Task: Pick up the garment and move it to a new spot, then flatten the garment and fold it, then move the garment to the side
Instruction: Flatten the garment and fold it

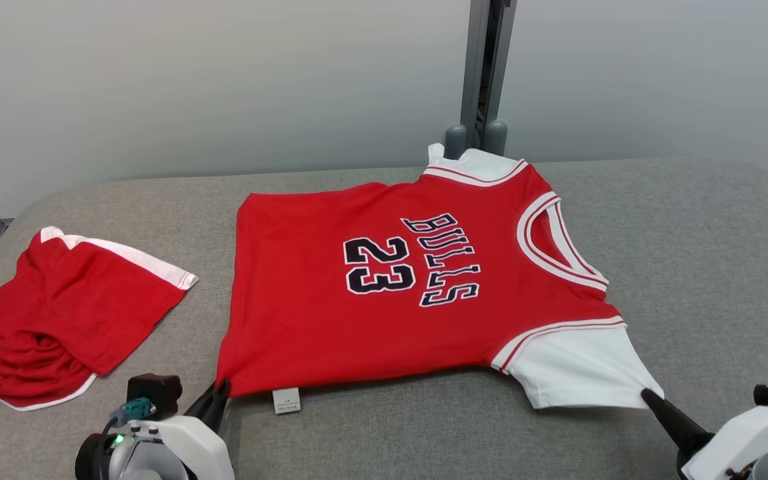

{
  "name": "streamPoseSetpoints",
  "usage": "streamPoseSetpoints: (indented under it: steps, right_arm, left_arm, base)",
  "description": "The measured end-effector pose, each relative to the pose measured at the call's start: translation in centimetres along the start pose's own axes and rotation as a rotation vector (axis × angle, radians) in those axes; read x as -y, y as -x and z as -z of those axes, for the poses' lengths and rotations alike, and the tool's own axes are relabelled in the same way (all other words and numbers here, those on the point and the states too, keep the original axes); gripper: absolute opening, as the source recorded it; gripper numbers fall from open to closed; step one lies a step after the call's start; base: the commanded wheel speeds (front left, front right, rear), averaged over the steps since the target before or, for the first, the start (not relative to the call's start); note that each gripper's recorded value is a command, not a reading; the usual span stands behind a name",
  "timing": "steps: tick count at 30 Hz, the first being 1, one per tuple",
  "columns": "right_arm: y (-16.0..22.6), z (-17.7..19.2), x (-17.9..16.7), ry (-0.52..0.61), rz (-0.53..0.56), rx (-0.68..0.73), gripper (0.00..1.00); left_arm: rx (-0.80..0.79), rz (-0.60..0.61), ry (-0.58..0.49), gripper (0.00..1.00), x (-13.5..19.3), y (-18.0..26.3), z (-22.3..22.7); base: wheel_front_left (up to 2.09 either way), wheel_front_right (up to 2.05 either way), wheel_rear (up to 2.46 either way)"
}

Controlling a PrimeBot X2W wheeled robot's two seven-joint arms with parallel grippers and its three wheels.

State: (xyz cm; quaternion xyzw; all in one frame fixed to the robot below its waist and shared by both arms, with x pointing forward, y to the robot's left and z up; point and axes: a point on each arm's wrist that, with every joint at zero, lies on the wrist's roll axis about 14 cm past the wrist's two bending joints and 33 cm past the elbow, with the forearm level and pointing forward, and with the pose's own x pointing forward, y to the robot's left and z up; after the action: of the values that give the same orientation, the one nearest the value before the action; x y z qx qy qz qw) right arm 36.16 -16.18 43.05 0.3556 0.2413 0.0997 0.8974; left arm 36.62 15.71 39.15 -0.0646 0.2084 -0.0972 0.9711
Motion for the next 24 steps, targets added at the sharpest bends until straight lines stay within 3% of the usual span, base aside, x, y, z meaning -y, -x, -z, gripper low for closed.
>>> streamPoseSetpoints:
  steps: [4, 7, 14, 24]
  right_arm:
    - [1.2, 1.2, 0.3, -0.038, -0.008, -0.056, 0.00]
    - [3.1, 3.0, 1.2, -0.120, 0.001, -0.159, 0.00]
    - [6.3, 6.2, 2.9, -0.191, 0.029, -0.371, 0.00]
    - [9.0, 6.3, 3.9, -0.194, 0.054, -0.432, 0.00]
  left_arm:
    - [0.002, -0.001, 0.015, 0.00, 0.0, 0.6, 0.6]
    - [-0.010, 0.013, 0.039, 0.00, 0.0, 1.6, 1.7]
    - [-0.084, 0.089, 0.137, 0.00, 1.0, 3.3, 3.3]
    - [-0.214, 0.184, 0.219, 0.00, 2.0, 7.0, 4.7]
  base:
    - [0.00, 0.00, 0.00]
    - [0.00, 0.00, 0.00]
    - [0.00, 0.00, 0.00]
    - [0.00, 0.00, 0.00]
